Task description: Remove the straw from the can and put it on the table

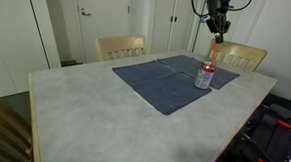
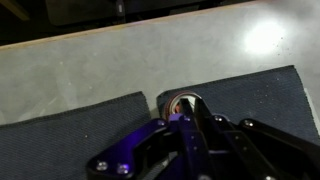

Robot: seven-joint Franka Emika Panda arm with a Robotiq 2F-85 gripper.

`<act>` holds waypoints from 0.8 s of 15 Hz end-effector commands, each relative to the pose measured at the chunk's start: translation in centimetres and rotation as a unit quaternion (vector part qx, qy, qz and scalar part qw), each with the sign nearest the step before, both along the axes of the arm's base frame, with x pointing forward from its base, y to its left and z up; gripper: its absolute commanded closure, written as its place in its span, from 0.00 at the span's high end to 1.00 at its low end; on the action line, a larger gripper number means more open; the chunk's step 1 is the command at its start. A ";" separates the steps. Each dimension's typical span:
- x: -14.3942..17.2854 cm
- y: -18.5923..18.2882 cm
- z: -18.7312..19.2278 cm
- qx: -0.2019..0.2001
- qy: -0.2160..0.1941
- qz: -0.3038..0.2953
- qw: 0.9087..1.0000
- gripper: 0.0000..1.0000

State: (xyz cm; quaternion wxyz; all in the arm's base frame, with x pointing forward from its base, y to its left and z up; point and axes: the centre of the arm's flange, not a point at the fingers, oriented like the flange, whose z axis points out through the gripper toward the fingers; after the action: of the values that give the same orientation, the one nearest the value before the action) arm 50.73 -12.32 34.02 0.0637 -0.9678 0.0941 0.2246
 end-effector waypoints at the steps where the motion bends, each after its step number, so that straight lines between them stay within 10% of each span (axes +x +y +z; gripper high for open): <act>1: -0.7 -0.4 2.5 -0.014 -0.004 0.002 1.000 0.02; 12: -1.1 0.3 7.6 -0.020 -0.059 0.010 0.998 0.02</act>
State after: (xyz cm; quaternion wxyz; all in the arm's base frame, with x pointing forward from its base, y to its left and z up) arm 50.14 -12.31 40.25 0.0484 -0.9800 0.0876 0.1720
